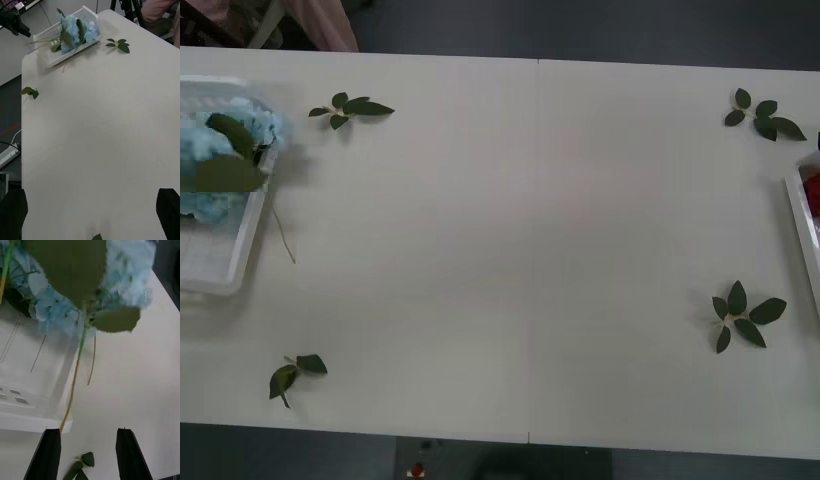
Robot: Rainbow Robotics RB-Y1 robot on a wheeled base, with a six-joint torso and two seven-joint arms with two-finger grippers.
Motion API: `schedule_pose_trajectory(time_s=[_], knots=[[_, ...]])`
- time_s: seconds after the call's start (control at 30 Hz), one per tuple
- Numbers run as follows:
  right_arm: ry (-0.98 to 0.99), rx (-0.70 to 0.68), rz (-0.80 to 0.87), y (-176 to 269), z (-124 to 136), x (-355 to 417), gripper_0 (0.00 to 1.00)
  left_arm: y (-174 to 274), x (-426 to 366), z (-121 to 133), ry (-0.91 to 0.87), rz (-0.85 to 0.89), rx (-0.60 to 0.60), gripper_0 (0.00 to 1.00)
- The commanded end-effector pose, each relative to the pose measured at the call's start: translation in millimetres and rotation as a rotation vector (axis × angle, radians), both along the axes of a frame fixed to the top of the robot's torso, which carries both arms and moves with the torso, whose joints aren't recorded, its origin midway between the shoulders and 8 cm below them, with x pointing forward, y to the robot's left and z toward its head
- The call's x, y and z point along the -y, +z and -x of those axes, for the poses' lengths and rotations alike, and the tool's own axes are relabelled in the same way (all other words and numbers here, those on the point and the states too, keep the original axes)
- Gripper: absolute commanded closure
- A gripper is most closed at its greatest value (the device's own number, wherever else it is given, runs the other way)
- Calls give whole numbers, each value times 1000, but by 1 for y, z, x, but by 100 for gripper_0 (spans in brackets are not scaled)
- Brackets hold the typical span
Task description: Put the red flowers into the right box and the blue flowers into the left box
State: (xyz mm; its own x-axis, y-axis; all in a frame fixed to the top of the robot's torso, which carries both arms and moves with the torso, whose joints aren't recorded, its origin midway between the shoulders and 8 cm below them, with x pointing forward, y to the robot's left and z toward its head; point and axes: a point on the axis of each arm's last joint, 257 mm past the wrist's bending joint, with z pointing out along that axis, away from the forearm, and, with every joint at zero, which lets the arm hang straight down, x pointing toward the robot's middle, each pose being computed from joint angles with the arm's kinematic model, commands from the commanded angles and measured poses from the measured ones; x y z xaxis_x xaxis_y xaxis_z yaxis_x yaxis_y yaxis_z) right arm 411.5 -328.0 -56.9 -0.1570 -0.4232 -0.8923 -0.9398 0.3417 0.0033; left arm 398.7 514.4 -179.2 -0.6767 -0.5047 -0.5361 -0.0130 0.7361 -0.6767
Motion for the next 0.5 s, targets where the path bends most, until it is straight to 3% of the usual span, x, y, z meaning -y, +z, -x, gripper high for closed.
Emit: schedule_pose_trajectory(time_s=[0.03,0.5], knots=[[4,39,45,13,3,10,0,14,-7,-5,-17,-47,47,57],[4,39,45,13,3,10,0,15,-10,-3,-20,-47,60,51]])
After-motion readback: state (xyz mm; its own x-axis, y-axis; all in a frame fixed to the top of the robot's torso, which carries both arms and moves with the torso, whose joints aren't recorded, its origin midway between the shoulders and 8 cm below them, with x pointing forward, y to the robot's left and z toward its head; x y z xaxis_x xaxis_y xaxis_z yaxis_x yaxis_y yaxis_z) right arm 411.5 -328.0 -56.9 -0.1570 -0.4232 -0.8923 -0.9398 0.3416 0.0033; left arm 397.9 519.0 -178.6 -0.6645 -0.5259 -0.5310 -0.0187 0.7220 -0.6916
